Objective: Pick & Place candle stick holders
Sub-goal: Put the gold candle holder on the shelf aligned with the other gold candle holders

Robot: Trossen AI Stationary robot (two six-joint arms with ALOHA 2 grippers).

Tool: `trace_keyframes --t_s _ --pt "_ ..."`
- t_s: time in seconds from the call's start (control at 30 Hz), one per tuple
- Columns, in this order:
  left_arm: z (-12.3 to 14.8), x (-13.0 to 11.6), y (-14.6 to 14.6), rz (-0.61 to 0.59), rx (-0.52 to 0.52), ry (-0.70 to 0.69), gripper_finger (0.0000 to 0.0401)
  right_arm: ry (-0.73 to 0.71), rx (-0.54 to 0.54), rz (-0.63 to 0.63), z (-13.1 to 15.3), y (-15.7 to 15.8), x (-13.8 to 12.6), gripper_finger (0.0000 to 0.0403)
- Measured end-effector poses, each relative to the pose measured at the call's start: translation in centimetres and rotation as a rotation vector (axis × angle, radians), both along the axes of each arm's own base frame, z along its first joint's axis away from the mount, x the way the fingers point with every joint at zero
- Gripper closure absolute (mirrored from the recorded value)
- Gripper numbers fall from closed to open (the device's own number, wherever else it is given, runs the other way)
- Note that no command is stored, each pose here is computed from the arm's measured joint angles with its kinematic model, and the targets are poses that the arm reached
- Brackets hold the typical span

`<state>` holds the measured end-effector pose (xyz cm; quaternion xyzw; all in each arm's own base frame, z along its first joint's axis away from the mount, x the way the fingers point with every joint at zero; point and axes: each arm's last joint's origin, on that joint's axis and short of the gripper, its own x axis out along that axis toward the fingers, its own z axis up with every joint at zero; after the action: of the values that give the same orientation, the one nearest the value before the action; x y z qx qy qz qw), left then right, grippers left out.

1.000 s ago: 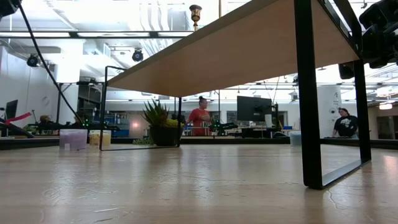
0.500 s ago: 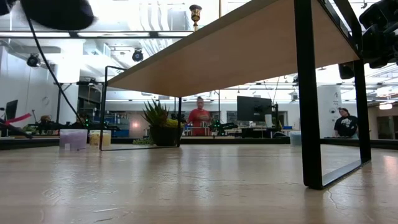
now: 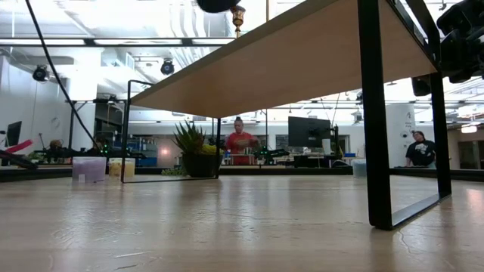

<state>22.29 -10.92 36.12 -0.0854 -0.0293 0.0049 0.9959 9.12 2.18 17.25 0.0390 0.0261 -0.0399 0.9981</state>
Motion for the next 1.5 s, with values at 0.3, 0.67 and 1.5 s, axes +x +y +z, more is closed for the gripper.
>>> trace_keyframes --t_s 0.3,0.67,1.5 --pt "-2.3 4.6 1.8 0.082 0.023 0.009 0.0376 0.0 0.0 0.0 0.0 0.0 0.0 0.0394" --pt "-2.7 7.8 0.9 0.13 0.114 -0.015 0.0376 0.0 0.0 0.0 0.0 0.0 0.0 0.0394" --pt "-2.5 13.2 2.0 0.234 0.157 0.105 0.0372 0.0 -0.005 0.0 0.0 0.0 0.0 0.0394"
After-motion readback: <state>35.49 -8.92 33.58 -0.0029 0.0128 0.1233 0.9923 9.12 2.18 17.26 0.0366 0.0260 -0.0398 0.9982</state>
